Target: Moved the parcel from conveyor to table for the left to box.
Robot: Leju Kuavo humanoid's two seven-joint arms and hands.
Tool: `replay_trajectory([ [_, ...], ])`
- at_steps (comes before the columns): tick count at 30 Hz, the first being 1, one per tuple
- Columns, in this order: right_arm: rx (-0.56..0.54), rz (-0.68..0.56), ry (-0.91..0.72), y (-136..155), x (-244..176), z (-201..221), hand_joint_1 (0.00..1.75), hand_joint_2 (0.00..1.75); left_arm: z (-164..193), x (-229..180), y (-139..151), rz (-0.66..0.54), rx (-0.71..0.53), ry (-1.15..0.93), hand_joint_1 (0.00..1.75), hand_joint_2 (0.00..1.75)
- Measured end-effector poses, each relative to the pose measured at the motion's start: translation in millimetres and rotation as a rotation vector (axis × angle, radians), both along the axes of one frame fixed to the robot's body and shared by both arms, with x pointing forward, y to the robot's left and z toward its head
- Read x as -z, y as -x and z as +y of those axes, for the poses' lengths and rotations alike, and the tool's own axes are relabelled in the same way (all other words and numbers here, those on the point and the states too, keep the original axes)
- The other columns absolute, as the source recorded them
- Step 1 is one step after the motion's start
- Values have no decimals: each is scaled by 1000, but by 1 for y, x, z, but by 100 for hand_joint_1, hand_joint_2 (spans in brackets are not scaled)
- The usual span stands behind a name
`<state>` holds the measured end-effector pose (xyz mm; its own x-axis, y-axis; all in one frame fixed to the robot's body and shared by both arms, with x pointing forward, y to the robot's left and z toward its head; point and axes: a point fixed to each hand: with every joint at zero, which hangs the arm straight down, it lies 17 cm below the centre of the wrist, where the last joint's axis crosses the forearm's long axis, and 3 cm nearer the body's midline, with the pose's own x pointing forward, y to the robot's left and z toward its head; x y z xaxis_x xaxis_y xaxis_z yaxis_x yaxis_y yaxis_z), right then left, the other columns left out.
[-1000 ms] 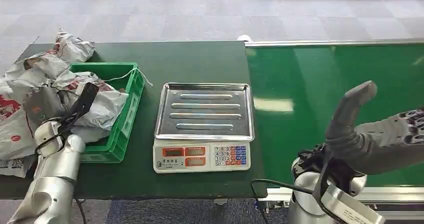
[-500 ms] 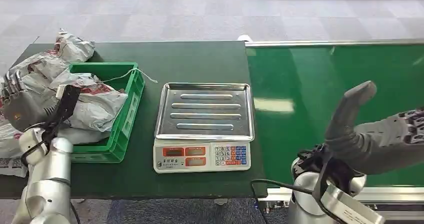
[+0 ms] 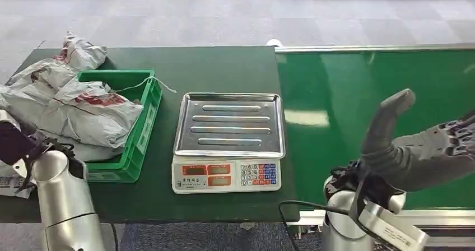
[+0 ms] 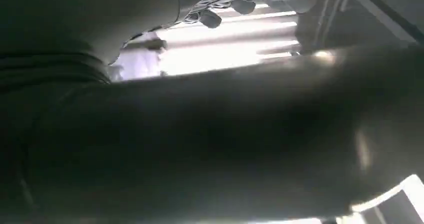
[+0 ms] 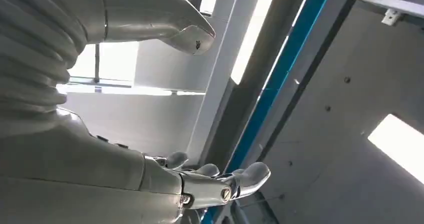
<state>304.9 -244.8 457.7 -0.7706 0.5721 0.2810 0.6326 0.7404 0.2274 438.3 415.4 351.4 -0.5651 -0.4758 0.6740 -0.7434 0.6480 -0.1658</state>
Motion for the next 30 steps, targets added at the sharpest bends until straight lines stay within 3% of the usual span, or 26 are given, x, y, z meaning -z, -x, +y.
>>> replay_trajectory([
  [5, -9, 7, -8, -3, 2, 0, 0, 175, -27, -26, 13, -80, 68, -33, 0, 0],
  [6, -9, 8, -8, -3, 2, 0, 0, 175, -30, -29, 15, -87, 74, -39, 0, 175],
  [9, -30, 11, -35, -5, 5, -3, 0, 175, -40, -35, 19, -137, 174, -6, 0, 175],
  [12, -72, 11, -81, -8, 7, -7, 0, 175, -83, -41, 13, -177, 498, 27, 0, 175],
  [14, -104, 13, -109, -11, 9, -8, 0, 175, -114, -45, 16, -185, 633, -7, 0, 175],
  [17, -284, 36, -241, -31, 21, 0, 0, 175, -179, -44, 32, -200, 931, -122, 0, 175],
  [19, -491, 75, -292, -49, 33, 23, 0, 175, -230, -35, 54, -214, 1125, -225, 0, 175],
  [22, -633, 116, -281, -58, 42, 52, 0, 175, -264, -20, 71, -200, 1242, -256, 0, 175],
  [30, -885, 170, -118, -53, 56, 102, 0, 175, -307, -13, 106, -243, 1456, -215, 0, 175],
])
